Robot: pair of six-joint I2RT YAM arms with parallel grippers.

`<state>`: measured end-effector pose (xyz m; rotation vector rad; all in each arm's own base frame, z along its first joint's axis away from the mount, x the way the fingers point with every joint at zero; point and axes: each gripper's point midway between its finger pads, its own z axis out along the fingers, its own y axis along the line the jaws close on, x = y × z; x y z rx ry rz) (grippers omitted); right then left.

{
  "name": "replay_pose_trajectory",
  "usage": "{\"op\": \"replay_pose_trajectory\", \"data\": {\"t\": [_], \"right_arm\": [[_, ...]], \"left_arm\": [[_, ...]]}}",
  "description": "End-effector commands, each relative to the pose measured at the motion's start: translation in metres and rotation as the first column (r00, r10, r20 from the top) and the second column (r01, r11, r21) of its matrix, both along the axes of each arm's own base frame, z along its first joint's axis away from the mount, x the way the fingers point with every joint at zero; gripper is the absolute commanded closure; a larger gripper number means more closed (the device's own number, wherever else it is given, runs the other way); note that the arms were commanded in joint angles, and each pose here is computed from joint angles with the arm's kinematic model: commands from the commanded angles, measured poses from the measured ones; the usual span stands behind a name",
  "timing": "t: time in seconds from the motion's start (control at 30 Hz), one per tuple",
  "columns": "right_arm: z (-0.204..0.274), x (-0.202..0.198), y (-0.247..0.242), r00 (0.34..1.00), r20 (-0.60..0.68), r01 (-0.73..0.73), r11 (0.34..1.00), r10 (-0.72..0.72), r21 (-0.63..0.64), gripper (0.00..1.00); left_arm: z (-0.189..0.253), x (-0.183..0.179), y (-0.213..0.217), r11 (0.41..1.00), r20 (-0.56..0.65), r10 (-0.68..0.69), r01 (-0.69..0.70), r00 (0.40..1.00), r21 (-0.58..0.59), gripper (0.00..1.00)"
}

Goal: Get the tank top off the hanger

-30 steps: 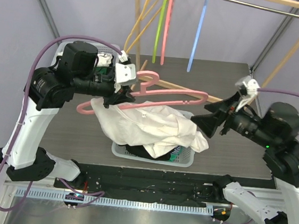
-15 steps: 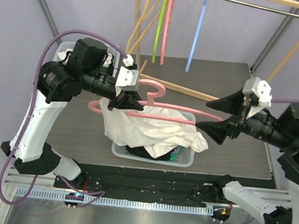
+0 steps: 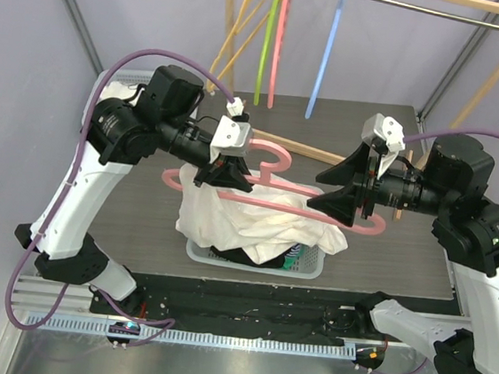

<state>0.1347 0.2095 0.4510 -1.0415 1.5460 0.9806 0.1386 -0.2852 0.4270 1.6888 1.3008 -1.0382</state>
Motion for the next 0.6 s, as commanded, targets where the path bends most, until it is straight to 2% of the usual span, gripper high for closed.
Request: {"op": "replay_pose_trajectory", "data": {"t": [0.0,0.07,0.1,0.17,0.2,0.27,0.37,0.4,0.43,0.5,0.53,0.57], "right_arm": [[0.005,-0.013,-0.001,0.999,0.029,-0.042,0.999,0.041,0.028,0.42],[-0.001,-0.014,0.000,0.999,0.009,-0.045,0.999,0.045,0.026,0.48],[-0.002,-0.014,0.000,0.999,0.003,-0.047,0.999,0.047,0.025,0.58],[-0.008,-0.013,0.001,0.999,-0.020,-0.044,0.999,0.044,0.022,0.71],[-0.010,-0.013,0.001,0.999,-0.025,-0.043,0.999,0.044,0.020,0.84],[-0.010,-0.009,0.000,1.000,-0.025,-0.015,1.000,0.016,0.025,0.99],[-0.002,-0.005,-0.003,1.000,-0.003,0.025,0.998,-0.025,0.050,0.99],[0.002,-0.008,-0.005,0.999,0.007,0.035,0.997,-0.036,0.066,0.99],[0.010,-0.006,-0.006,0.998,0.034,0.048,0.995,-0.051,0.089,0.99],[0.019,-0.005,-0.012,0.993,0.043,0.102,0.987,-0.108,0.124,0.99],[0.023,-0.004,-0.014,0.991,0.053,0.118,0.983,-0.126,0.140,0.99],[0.023,-0.001,-0.017,0.986,0.050,0.148,0.978,-0.157,0.145,0.99]], "left_arm": [[-0.020,-0.038,0.032,0.990,-0.163,0.008,0.016,0.987,0.141,0.99],[-0.020,-0.035,0.031,0.990,-0.160,0.022,0.001,0.987,0.143,0.99],[-0.018,-0.033,0.030,0.991,-0.149,0.027,-0.007,0.988,0.136,0.99],[-0.015,-0.031,0.030,0.992,-0.133,0.039,-0.022,0.990,0.126,0.96],[-0.013,-0.026,0.028,0.992,-0.111,0.053,-0.040,0.992,0.116,0.95],[-0.009,-0.023,0.028,0.992,-0.098,0.078,-0.068,0.992,0.105,0.93],[-0.004,-0.007,0.024,0.987,-0.046,0.144,-0.140,0.989,0.079,0.82],[-0.002,-0.003,0.023,0.982,-0.057,0.180,-0.176,0.982,0.076,0.75],[0.001,0.014,0.020,0.970,-0.012,0.236,-0.235,0.972,0.056,0.62],[0.010,0.028,0.021,0.943,0.007,0.331,-0.331,0.944,0.022,0.52],[0.011,0.047,0.026,0.903,0.045,0.428,-0.429,0.903,0.019,0.21],[0.021,0.063,0.026,0.870,0.081,0.492,-0.492,0.867,-0.029,0.15]]}}
